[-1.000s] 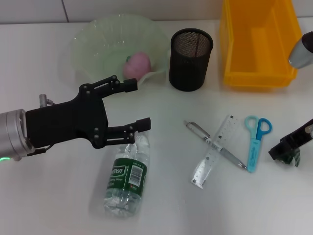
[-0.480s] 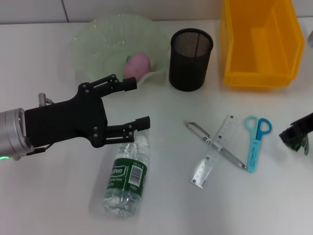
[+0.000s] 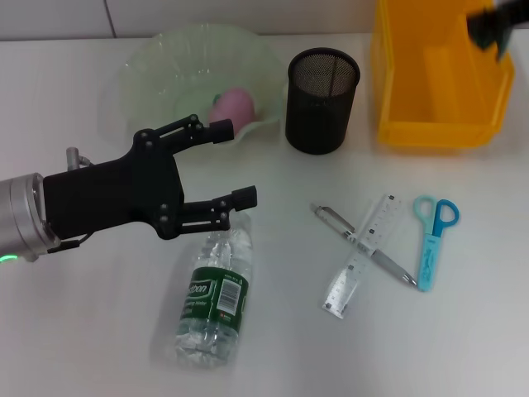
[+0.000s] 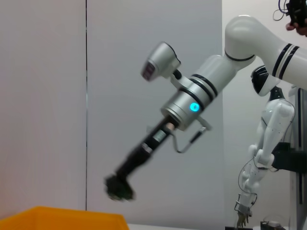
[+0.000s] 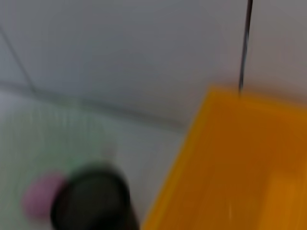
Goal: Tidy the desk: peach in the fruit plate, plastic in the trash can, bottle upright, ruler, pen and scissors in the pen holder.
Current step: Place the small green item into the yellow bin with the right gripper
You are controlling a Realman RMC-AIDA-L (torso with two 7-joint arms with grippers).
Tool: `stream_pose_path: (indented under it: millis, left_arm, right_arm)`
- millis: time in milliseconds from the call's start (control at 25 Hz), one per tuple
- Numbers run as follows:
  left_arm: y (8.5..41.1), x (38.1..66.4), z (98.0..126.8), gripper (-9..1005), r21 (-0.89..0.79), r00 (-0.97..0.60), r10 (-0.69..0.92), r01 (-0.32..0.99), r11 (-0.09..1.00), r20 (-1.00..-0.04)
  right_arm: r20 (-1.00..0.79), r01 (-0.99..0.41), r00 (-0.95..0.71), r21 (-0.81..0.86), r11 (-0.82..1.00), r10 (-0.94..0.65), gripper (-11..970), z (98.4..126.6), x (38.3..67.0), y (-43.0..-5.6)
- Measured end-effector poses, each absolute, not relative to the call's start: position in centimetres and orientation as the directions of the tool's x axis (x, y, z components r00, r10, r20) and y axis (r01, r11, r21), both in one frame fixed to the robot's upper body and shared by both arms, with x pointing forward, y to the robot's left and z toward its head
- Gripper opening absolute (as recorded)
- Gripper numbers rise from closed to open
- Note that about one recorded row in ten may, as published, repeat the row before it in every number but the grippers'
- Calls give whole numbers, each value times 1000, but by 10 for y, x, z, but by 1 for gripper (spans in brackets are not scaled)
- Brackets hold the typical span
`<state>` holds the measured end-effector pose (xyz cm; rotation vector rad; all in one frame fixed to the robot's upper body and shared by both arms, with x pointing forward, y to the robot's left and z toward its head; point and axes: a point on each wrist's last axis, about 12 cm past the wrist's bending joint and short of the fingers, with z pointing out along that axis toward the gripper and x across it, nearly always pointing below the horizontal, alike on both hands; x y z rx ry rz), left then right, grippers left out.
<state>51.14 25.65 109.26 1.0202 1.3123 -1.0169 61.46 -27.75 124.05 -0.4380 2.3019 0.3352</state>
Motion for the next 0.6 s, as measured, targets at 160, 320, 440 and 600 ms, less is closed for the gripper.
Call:
stream_pose_path:
  millis: [160, 320, 440, 600]
  left_arm:
    - [256, 512, 1094, 860, 8, 12, -12, 967, 254, -1000]
    - [257, 512, 1095, 860, 11, 16, -20, 967, 253, -1000]
    - [257, 512, 1096, 860, 12, 18, -23, 967, 253, -1000]
    - [257, 512, 1096, 859, 12, 19, -24, 967, 253, -1000]
  right_arm:
    - [-790, -383, -585, 71, 921, -182, 398, 1232, 639, -276]
    - [-794, -371, -578, 53, 927, -186, 424, 1206, 655, -274]
    - [-803, -367, -564, 38, 930, -190, 443, 1188, 660, -271]
    - [-814, -391, -552, 60, 918, -182, 469, 1183, 660, -267]
